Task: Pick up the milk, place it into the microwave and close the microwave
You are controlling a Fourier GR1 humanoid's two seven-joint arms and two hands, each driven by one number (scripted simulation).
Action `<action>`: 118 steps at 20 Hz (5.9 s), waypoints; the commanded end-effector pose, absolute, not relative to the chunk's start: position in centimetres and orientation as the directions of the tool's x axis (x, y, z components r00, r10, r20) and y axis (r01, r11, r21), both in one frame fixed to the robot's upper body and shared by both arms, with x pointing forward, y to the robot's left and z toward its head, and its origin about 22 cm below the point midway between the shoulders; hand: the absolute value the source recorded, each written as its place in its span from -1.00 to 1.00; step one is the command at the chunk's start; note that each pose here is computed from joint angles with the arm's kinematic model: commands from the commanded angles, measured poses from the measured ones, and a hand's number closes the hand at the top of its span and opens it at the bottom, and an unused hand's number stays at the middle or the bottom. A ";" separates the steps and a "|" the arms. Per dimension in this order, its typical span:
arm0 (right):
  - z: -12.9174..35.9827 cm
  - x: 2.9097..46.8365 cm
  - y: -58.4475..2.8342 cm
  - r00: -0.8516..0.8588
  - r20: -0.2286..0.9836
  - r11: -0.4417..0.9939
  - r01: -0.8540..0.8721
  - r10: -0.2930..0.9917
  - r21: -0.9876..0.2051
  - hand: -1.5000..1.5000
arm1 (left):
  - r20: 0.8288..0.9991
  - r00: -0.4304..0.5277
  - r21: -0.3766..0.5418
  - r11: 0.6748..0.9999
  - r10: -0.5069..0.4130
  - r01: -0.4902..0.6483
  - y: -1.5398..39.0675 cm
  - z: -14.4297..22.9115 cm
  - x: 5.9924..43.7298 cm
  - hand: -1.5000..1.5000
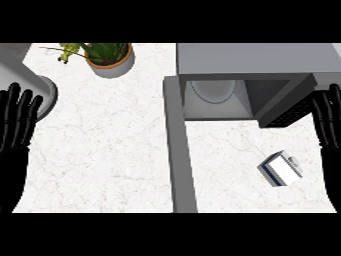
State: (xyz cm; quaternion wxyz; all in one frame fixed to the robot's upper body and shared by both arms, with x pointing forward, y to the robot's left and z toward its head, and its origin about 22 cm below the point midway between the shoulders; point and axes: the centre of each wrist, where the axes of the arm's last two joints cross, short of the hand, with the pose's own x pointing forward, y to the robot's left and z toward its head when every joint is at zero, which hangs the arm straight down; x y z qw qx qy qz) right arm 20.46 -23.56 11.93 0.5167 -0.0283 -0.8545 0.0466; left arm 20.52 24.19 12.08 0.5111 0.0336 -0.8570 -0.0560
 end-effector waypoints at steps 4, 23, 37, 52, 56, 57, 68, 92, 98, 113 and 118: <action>10.0 19.6 -25.8 -0.479 0.876 0.989 -0.093 0.057 -0.115 -1.00 | 0.866 -0.484 0.122 0.992 -0.125 -0.038 28.3 12.7 21.5 -1.00; 7.6 13.2 -26.0 -0.388 0.911 0.966 -0.255 -0.138 0.037 -1.00 | 0.938 -0.347 -0.034 0.999 0.017 -0.043 27.1 10.0 13.6 -1.00; 1.8 14.7 -28.8 -0.407 0.912 0.998 0.000 0.056 -0.061 -1.00 | 0.937 -0.349 0.000 0.998 -0.024 -0.070 28.5 8.2 12.3 -1.00; -5.1 16.7 -31.5 -0.339 0.929 0.987 0.108 0.150 -0.120 -1.00 | 0.940 -0.341 -0.020 0.999 0.007 -0.034 26.7 7.9 10.3 -1.00; -6.2 16.8 -35.8 -0.339 0.926 0.984 0.120 0.166 -0.133 -1.00 | 0.942 -0.335 -0.014 0.999 -0.001 -0.042 26.3 8.8 9.6 -1.00; -6.1 17.2 -35.6 -0.334 0.927 0.984 0.099 0.170 -0.145 -1.00 | 0.942 -0.334 -0.015 0.999 0.000 -0.042 27.2 8.5 9.6 -1.00; -10.9 18.8 -36.5 -0.260 0.946 0.981 0.027 0.194 -0.194 -1.00 | 0.936 -0.353 -0.013 0.999 -0.003 -0.045 27.7 7.9 9.6 -1.00; -15.2 19.3 -38.7 -0.180 0.976 0.991 -0.031 0.124 -0.131 -1.00 | 0.936 -0.352 -0.016 0.998 -0.007 -0.062 28.2 7.6 9.5 -1.00; -15.8 20.2 -36.7 -0.219 0.972 0.997 0.003 0.082 -0.083 -1.00 | 0.939 -0.343 -0.014 0.999 -0.003 -0.048 29.2 7.3 8.5 -1.00; -15.2 21.4 -35.4 -0.248 0.943 0.973 -0.124 -0.220 0.194 1.00 | 0.943 -0.332 -0.020 0.997 -0.004 -0.069 28.9 6.1 9.1 -1.00; -13.6 25.7 -32.6 -0.266 0.935 0.972 -0.094 -0.234 0.216 1.00 | 0.941 -0.338 -0.019 0.999 0.002 -0.048 30.1 6.8 8.8 -1.00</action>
